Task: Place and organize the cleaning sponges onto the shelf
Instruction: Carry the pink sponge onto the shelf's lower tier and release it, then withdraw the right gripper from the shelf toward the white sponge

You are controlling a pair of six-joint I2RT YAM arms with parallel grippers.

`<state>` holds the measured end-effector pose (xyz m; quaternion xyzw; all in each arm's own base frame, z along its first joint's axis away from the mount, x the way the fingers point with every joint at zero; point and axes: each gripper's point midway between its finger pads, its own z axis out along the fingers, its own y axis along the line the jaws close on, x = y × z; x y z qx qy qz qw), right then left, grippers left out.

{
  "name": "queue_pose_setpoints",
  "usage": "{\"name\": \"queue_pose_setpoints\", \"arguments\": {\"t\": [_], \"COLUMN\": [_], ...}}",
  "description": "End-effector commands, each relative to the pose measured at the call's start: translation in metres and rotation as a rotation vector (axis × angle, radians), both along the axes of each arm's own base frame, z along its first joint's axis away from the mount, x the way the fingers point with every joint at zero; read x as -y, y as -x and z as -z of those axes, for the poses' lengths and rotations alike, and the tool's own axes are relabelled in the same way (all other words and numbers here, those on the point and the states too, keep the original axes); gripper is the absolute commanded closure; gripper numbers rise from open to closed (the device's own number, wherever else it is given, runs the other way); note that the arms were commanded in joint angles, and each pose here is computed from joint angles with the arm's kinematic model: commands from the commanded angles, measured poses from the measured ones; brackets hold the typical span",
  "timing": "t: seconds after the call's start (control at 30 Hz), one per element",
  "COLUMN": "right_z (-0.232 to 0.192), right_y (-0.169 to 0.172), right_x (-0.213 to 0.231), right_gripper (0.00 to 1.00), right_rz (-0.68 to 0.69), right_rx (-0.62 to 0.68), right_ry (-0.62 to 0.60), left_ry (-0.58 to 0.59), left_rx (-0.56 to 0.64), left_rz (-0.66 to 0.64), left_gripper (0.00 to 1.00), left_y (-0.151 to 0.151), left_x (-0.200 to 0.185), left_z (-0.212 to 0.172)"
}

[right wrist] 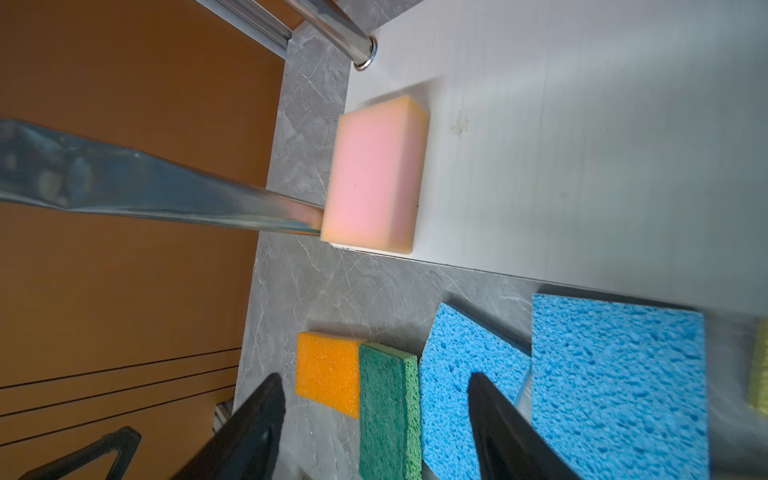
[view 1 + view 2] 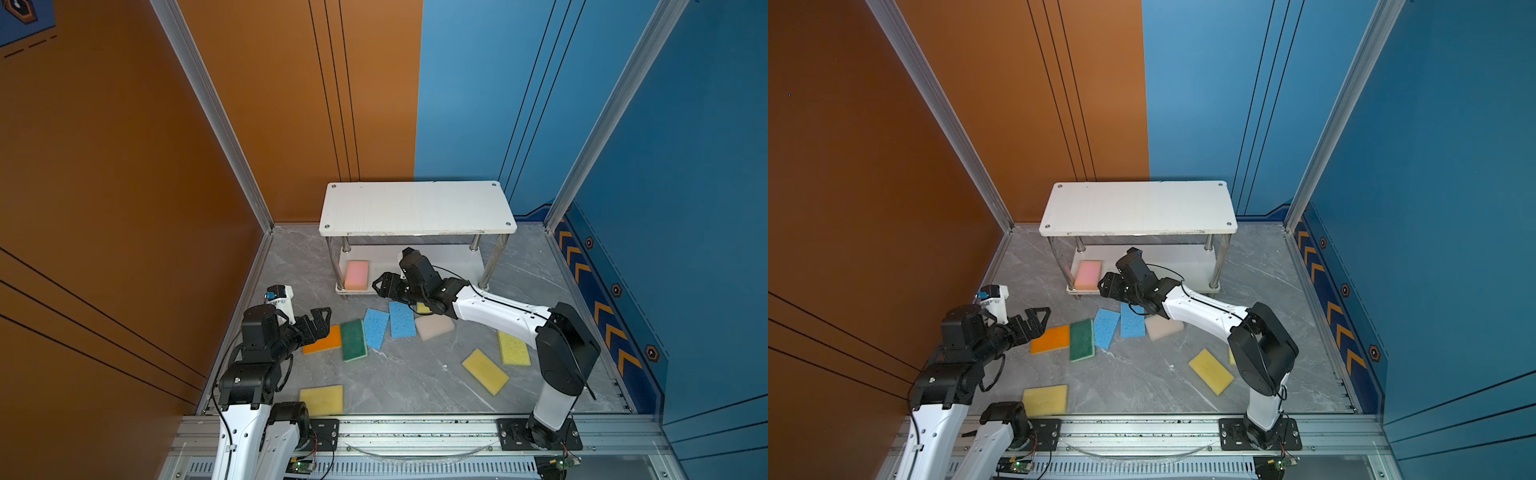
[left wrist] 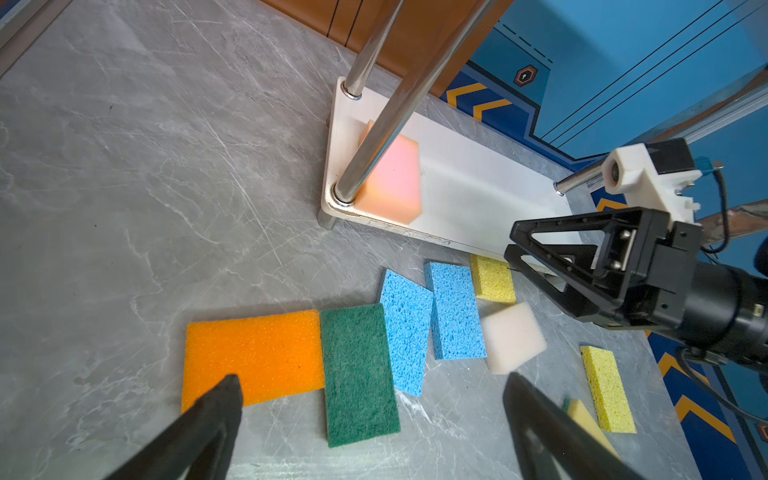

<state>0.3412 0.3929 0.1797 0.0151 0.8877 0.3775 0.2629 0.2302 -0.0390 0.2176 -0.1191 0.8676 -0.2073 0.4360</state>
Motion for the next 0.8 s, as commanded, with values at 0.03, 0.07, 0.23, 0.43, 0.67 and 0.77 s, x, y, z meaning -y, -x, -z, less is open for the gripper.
{"name": "queue_pose_setpoints", "arguments": {"t": [0.03, 0.07, 0.23, 0.43, 0.67, 0.77], "right_z": [-0.003, -0.003, -0.002, -0.004, -0.010, -0.010], "right_y": [0.019, 0.023, 0.038, 0.051, 0.061, 0.065], "right_x": [0.015, 0.018, 0.032, 0.051, 0.092, 0.114], "right_gripper": [0.29, 0.29, 0.29, 0.29, 0.28, 0.28], "right_rz": [-0.071, -0.083, -0.139, -0.163, -0.130, -0.086], "right_rx": [0.002, 0.003, 0.002, -0.003, 0.007, 0.010], "right_ry": [0.049, 0.064, 0.130, 0.154, 0.169, 0.168], "left_ry": [0.019, 0.023, 0.037, 0.062, 0.090, 0.107], "left_rx": [0.003, 0.004, 0.023, 0.022, 0.027, 0.027], "left_rz": [0.058, 0.066, 0.099, 0.126, 0.158, 0.186], "left_gripper": [0.02, 0.02, 0.02, 0.02, 0.02, 0.02], "left_y": [-0.004, -0.004, -0.003, -0.006, -0.007, -0.007], "left_x": [0.008, 0.010, 0.016, 0.022, 0.028, 0.034], "left_z": [0.003, 0.002, -0.001, -0.001, -0.001, -0.001]}}
